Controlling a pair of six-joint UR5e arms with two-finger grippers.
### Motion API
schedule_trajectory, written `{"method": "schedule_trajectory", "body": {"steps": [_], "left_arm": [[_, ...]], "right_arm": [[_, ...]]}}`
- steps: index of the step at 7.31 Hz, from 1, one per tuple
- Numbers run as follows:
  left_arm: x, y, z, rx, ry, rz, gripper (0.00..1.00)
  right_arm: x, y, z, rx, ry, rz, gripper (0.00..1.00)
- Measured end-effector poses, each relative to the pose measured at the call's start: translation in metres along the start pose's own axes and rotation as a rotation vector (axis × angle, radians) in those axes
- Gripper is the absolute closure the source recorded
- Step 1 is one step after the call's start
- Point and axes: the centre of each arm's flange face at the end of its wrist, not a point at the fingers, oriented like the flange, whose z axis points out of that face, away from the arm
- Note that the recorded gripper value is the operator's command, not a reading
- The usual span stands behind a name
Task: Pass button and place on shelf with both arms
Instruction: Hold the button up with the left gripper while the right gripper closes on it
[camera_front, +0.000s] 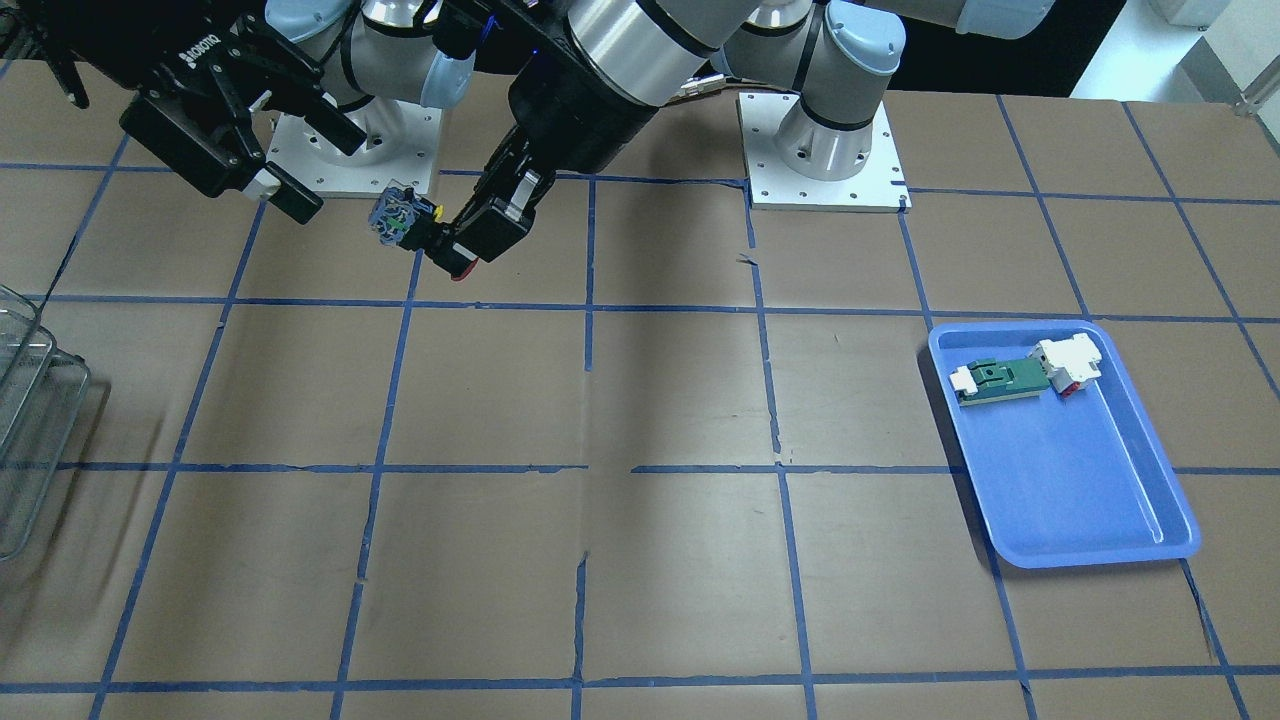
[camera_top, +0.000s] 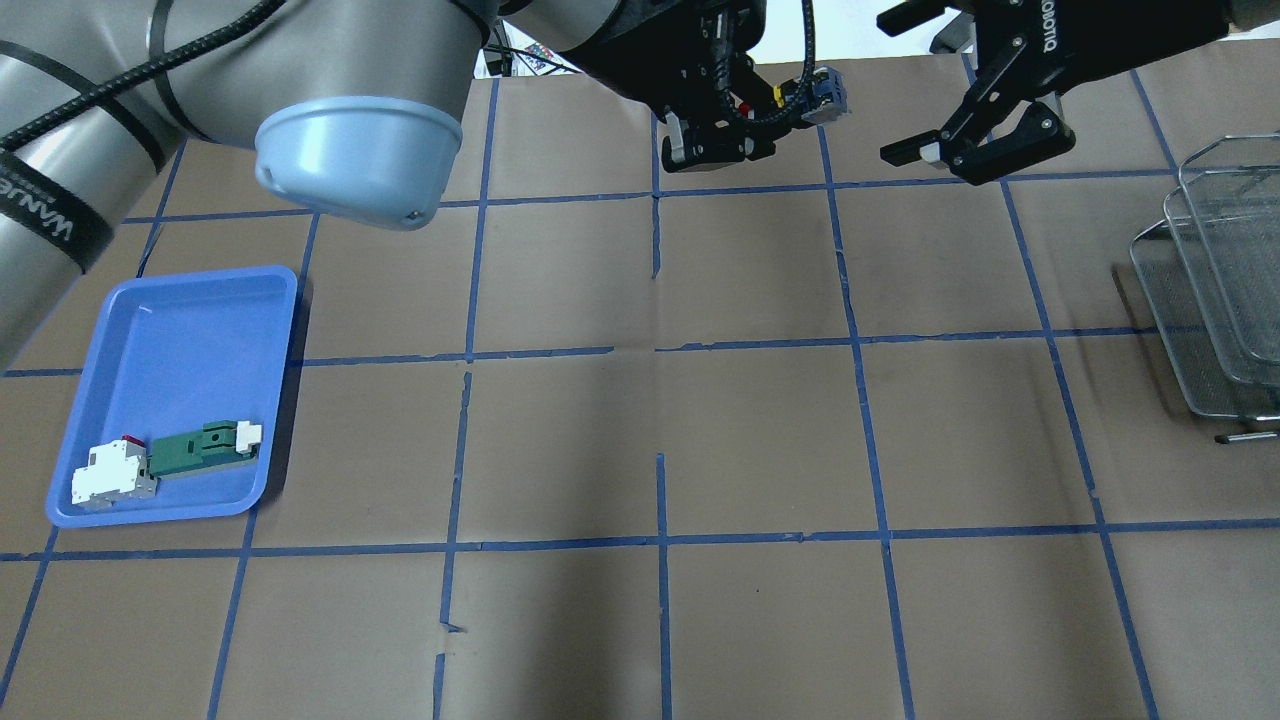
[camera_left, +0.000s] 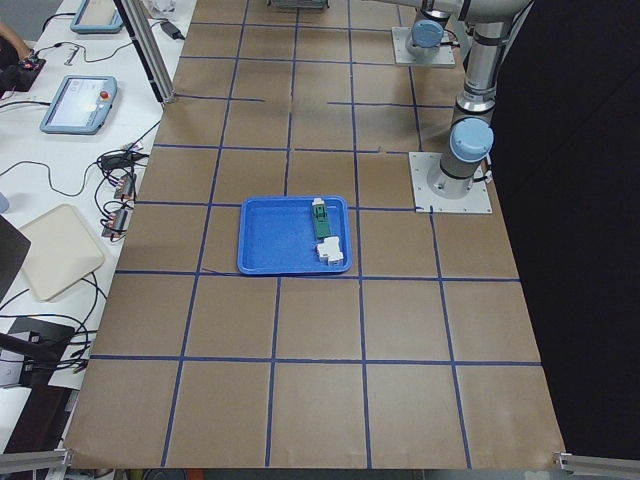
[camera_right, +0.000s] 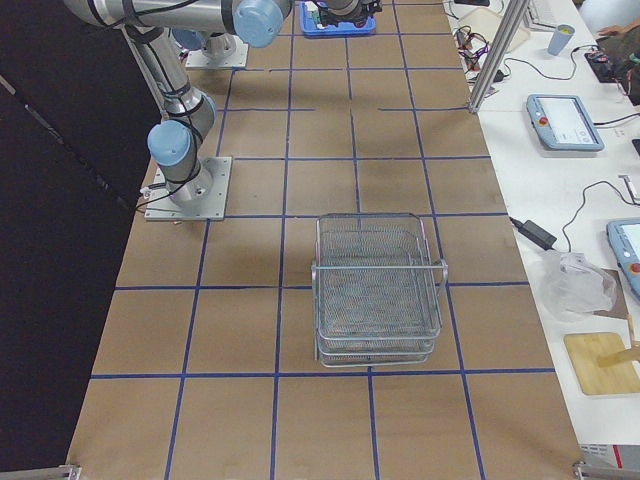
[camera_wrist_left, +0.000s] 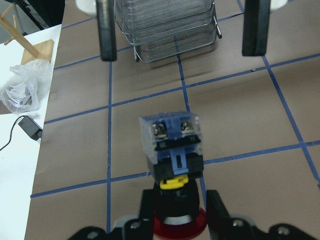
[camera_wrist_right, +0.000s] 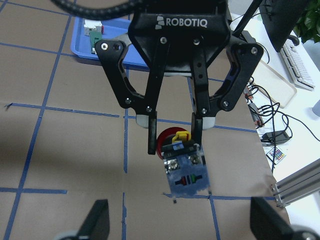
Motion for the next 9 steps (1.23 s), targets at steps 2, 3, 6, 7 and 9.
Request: {"method": "schedule_trajectory", "body": {"steps": [2, 3, 6, 7, 9], "left_arm": [[0.0, 0.0, -0.001, 0.0, -0.001, -0.006, 1.0], [0.0, 0.0, -0.001, 0.0, -0.001, -0.009, 1.0], [0.001, -0.001, -0.002, 0.0, -0.004, -0.013, 1.0], [0.001, -0.002, -0.003, 0.0, -0.004, -0.013, 1.0], [0.001, -0.001, -0.002, -0.002, -0.002, -0.016, 1.0]], "right_arm": [[-0.001, -0.005, 0.011, 0.005, -0.011, 0.0, 0.0], [-0.002, -0.005, 0.013, 0.007, -0.014, 0.001, 0.0], [0.0, 0.001, 0.028, 0.015, -0.04, 0.005, 0.0], [-0.001, -0.001, 0.036, 0.02, -0.054, -0.002, 0.0], [-0.001, -0.005, 0.044, 0.026, -0.067, -0.013, 0.18]]}}
